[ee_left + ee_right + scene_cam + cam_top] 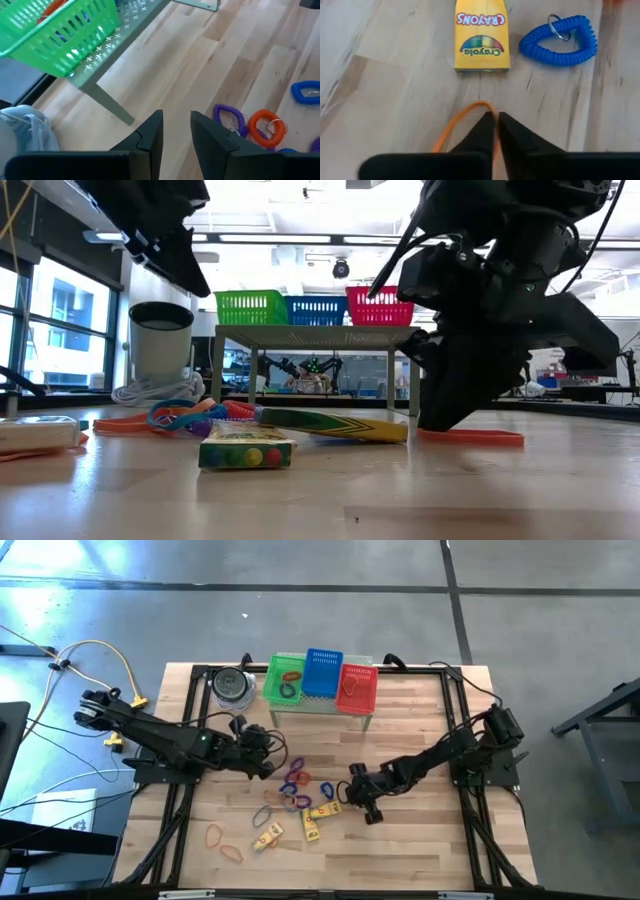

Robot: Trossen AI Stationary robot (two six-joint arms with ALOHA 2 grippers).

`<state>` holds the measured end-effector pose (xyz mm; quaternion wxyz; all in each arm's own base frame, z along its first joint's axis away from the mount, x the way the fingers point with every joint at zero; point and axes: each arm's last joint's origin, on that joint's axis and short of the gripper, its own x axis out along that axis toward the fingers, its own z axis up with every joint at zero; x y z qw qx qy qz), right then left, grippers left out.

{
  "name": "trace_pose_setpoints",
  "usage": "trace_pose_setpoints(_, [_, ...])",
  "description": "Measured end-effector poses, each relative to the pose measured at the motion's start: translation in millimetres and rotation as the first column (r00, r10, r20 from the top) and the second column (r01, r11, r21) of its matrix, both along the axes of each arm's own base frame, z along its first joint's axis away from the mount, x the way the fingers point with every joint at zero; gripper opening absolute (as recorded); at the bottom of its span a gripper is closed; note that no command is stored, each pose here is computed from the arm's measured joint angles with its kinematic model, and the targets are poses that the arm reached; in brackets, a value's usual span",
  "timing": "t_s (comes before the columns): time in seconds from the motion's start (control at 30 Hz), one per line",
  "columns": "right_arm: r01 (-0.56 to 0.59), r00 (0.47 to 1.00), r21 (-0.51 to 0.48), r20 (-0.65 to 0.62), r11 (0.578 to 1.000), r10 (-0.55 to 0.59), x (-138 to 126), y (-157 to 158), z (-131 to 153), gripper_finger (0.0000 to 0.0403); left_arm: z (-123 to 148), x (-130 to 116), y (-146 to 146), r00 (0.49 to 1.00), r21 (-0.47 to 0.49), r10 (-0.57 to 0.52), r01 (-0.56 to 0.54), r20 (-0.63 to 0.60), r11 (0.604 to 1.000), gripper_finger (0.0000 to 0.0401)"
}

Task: Pick & Place Office Desk Supplies
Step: Put the orange rubber band into the red bin on the shelf

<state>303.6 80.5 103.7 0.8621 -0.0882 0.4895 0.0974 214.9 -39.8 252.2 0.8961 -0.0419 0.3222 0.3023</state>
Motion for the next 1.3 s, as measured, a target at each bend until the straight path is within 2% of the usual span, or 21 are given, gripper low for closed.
trace_pose_setpoints(0.23, [0.037,0.999,-0.118,0.019,0.992,-0.035,-3.8,6.7,0.0,0.0003,-15.7,14.8,-8.5,0.999,-0.004,-0.026,0.026,-0.040,1.000,0.0093])
trace_pose_setpoints(0.37, [0.064,0.998,-0.148,0.038,0.987,-0.059,-10.6,9.9,12.7,0.0002,-30.0,23.4,-14.7,0.995,0.009,-0.038,0.039,-0.090,0.999,0.0093])
trace_pose_setpoints(0.5, [0.080,0.997,-0.311,0.015,0.947,-0.079,-27.8,16.0,28.1,0.0002,-43.6,29.2,-21.5,0.988,0.022,-0.055,0.059,-0.142,0.998,0.0093])
trace_pose_setpoints(0.67, [0.175,0.984,-0.344,0.036,0.923,-0.173,-34.7,19.1,67.7,0.0002,-53.2,34.2,-27.7,0.984,0.028,-0.070,0.076,-0.164,0.997,0.0093])
trace_pose_setpoints(0.8, [0.233,0.972,-0.427,0.107,0.874,-0.207,-35.0,21.5,105.6,0.0002,-53.5,35.6,-32.7,0.985,0.007,-0.097,0.099,-0.146,0.995,0.0093])
trace_pose_setpoints(0.87, [0.323,0.946,-0.444,0.188,0.836,-0.266,-32.4,18.8,130.1,0.0002,-52.6,35.9,-35.2,0.985,-0.005,-0.111,0.111,-0.134,0.994,0.0093])
trace_pose_setpoints(0.97, [0.463,0.879,-0.396,0.318,0.793,-0.354,-24.2,11.2,169.2,0.0002,-51.3,35.5,-39.9,0.985,-0.011,-0.129,0.129,-0.117,0.992,0.0093])
trace_pose_setpoints(1.2, [0.510,0.838,-0.438,0.446,0.740,-0.314,-12.4,-8.6,236.0,0.0002,-51.6,33.4,-45.5,0.981,-0.010,-0.152,0.152,-0.120,0.988,0.0093])
trace_pose_setpoints(1.3, [0.575,0.790,-0.393,0.496,0.718,-0.361,-7.2,-26.0,260.1,0.0002,-51.6,32.9,-47.1,0.980,-0.010,-0.158,0.158,-0.120,0.987,0.0093])
